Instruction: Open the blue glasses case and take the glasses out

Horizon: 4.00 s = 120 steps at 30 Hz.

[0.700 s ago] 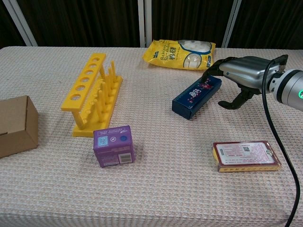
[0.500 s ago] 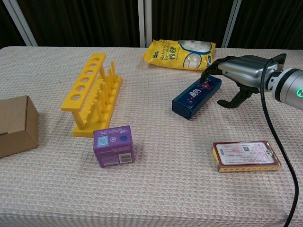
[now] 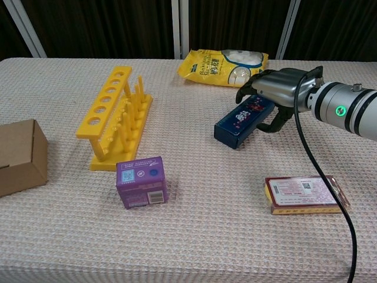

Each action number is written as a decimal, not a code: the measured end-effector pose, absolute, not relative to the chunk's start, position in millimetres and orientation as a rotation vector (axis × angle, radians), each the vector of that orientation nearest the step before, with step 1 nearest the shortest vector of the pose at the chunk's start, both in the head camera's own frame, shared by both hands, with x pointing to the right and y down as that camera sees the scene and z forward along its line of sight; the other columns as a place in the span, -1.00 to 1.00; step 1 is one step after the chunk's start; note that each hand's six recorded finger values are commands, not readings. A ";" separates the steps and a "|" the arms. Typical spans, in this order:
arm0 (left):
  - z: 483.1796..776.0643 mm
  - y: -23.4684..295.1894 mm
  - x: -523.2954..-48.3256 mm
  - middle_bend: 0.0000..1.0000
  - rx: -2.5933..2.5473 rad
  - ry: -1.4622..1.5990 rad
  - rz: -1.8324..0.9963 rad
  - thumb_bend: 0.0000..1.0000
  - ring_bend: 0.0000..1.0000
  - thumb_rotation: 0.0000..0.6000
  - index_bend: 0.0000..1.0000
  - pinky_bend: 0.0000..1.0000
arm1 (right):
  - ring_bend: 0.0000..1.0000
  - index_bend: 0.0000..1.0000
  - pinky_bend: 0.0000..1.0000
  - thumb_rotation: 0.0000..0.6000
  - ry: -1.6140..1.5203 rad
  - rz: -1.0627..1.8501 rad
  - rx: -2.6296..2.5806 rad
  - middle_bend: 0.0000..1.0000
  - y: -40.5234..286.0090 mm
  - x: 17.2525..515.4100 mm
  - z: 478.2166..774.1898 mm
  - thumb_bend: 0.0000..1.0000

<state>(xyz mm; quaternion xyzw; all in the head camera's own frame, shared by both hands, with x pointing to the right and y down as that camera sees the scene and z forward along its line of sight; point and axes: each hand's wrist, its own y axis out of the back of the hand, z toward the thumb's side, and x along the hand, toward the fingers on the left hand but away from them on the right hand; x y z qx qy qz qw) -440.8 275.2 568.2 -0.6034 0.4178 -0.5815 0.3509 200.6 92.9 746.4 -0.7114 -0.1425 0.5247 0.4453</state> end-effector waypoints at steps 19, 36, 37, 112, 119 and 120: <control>567.4 277.5 -442.5 -0.60 -1.559 1.081 -1.508 -0.81 -0.76 1.00 -0.45 -0.72 | -0.92 -0.45 -0.94 1.00 -0.339 1.323 -1.767 -0.65 92.6 203.6 747.4 -0.12; 567.6 277.6 -442.4 -0.60 -1.560 1.079 -1.509 -0.81 -0.76 1.00 -0.45 -0.72 | -0.81 -0.27 -0.89 1.00 -0.325 1.329 -1.753 -0.58 94.8 205.2 751.0 -0.05; 567.6 277.8 -442.6 -0.60 -1.560 1.080 -1.510 -0.81 -0.76 1.00 -0.45 -0.72 | -0.79 -0.23 -0.88 1.00 -0.328 1.326 -1.754 -0.56 94.7 204.2 751.4 -0.04; 575.3 283.9 -440.8 -0.60 -1.598 1.094 -1.485 -0.81 -0.76 1.00 -0.45 -0.72 | -0.90 -0.23 -0.98 1.00 -0.322 1.350 -1.678 -0.71 149.8 283.5 715.9 0.26; 574.1 281.1 -434.0 -0.60 -1.606 1.084 -1.465 -0.82 -0.76 1.00 -0.45 -0.72 | -0.90 -0.23 -0.98 1.00 -0.429 1.483 -1.595 -0.73 117.4 320.9 724.2 0.26; 573.4 281.6 -434.6 -0.60 -1.603 1.084 -1.469 -0.81 -0.76 1.00 -0.45 -0.72 | -0.90 -0.24 -0.98 1.00 -0.454 1.488 -1.595 -0.73 112.2 321.8 724.7 0.26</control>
